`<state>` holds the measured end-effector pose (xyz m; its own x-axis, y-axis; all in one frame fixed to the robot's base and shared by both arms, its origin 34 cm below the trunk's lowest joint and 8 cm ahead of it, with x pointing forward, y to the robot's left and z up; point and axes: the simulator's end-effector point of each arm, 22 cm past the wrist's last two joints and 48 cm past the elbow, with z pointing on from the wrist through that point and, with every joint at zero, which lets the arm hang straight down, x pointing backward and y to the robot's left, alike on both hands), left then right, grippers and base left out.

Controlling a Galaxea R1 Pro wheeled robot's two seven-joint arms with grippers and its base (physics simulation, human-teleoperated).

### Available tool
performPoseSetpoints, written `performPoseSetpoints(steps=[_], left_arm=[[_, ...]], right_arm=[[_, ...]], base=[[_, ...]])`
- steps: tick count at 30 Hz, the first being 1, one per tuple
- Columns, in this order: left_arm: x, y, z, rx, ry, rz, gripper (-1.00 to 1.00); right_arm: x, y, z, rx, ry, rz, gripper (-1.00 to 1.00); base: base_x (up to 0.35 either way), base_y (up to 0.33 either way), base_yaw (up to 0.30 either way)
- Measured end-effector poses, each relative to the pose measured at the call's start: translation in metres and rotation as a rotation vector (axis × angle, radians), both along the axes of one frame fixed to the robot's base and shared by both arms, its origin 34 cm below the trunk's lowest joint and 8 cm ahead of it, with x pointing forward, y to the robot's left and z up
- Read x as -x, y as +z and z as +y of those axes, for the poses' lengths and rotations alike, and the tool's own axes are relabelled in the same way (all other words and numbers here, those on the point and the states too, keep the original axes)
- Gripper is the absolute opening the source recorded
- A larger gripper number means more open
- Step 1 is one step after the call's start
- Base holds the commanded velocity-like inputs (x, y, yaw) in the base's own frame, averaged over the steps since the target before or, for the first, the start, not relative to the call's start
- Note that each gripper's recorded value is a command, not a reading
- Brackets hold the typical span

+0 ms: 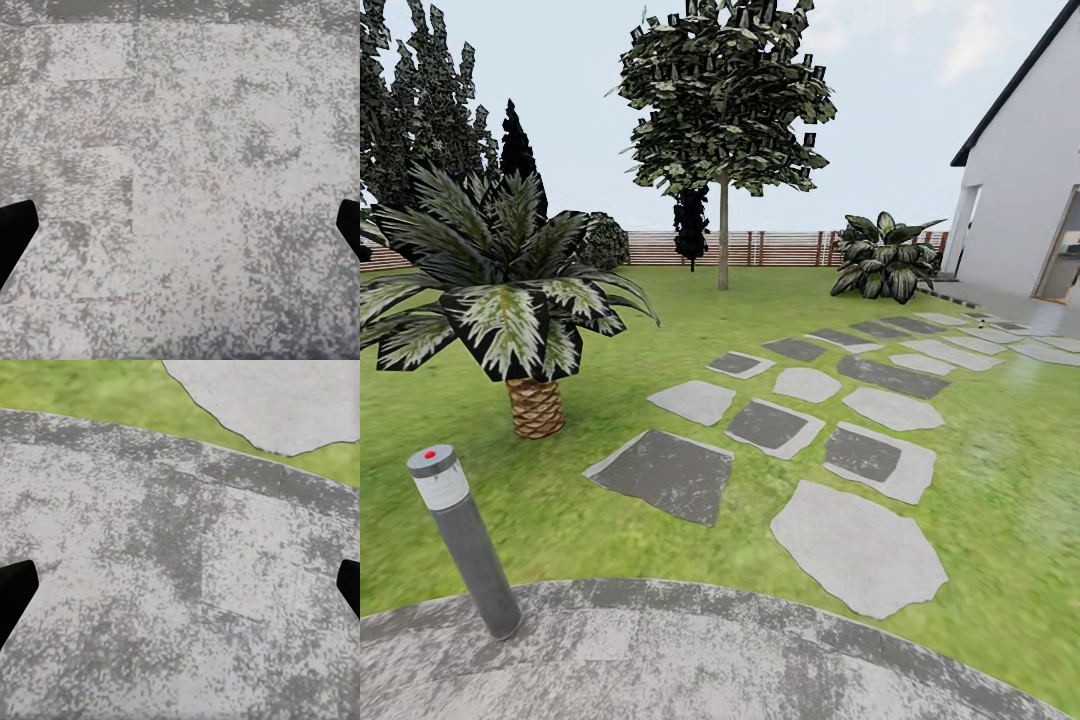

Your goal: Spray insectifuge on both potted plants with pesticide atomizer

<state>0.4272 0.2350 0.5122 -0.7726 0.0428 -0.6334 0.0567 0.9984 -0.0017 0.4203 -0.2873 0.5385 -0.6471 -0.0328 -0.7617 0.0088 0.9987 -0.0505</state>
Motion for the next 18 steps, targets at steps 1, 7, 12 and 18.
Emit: performPoseSetpoints(steps=[1,7,12,18], left_arm=[[0.0,0.0,0.0,0.0,0.0,0.0,1.0],[-0.0006,0.0004,-0.0005,0.003,0.003,-0.001,1.0],[-0.0006,0.0004,-0.0014,0.001,-0.001,-0.001,1.0],[-0.0006,0.0004,-0.0001,0.002,0.003,-0.001,1.0]], right_arm=[[-0.0001,0.0001,0.0,0.0,0.0,0.0,1.0],[-0.0003,0.0003,0.0,0.0,0.0,-0.001,1.0],[0.0001,0.0,0.0001,0.0,0.0,0.0,1.0],[0.0002,-0.0001,0.0,0.0,0.0,0.0,1.0]], base=[[0.0,0.0,0.0],[0.0,0.0,-0.121],[0.0,0.0,-0.248],[0.0,0.0,-0.263]])
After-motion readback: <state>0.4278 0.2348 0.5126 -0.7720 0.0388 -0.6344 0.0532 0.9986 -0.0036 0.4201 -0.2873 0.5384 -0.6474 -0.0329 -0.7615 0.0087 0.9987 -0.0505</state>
